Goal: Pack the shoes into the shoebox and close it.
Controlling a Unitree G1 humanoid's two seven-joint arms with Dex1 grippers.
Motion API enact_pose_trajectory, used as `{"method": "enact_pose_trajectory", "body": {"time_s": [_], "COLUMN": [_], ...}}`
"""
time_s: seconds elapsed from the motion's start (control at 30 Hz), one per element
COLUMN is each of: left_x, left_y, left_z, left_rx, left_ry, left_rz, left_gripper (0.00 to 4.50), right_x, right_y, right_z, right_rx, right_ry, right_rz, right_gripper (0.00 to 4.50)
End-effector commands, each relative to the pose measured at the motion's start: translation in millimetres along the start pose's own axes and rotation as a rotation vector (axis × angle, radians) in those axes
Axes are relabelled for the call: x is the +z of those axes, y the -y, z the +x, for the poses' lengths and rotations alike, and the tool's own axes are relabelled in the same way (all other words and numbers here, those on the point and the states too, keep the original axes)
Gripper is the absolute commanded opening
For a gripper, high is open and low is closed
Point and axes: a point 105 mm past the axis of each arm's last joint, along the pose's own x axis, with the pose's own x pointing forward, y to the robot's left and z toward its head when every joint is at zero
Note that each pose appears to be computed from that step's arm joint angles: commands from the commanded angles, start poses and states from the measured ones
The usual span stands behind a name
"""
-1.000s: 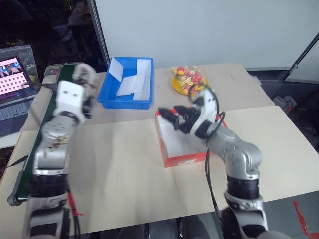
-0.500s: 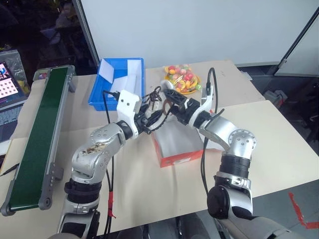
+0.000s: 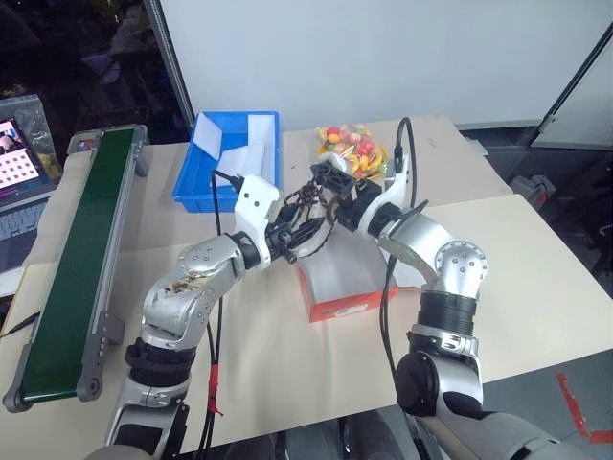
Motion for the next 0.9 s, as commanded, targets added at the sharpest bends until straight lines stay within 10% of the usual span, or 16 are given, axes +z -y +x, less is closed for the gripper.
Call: {"method": "enact_pose_trajectory", "body": {"time_s": [0.03,0.17,0.53,0.77,0.9], "left_x": [8.2,6.9,-9.5,3.5,10.4], "left_y": [-0.9,-5.0,-26.6,-18.3,-11.5], "left_z": [3.7,3.9,-14.7,-16.2,-19.4], "left_rx": [0.002,0.022,0.083,0.045,-0.017], "left_ry": [0.030,0.027,-0.023,0.045,0.052], "left_rz": [0.029,0.024,0.070,0.128,0.158], "left_gripper": [2.16,2.16,2.16,4.40,4.49], "right_x": [3.1,4.6,48.8,76.1,83.6], "right_y": [-27.7,-30.8,-24.4,-18.1,-10.8], "right_z": [-0.3,-0.4,-14.6,-25.7,-30.9], "right_rx": [0.089,0.093,0.015,-0.023,-0.085], "right_ry": [0.017,0.016,0.155,0.243,0.251], "right_rz": [-0.045,-0.063,-0.116,-0.122,-0.196], "right_gripper": [2.23,1.37,1.37,1.34,1.34]}}
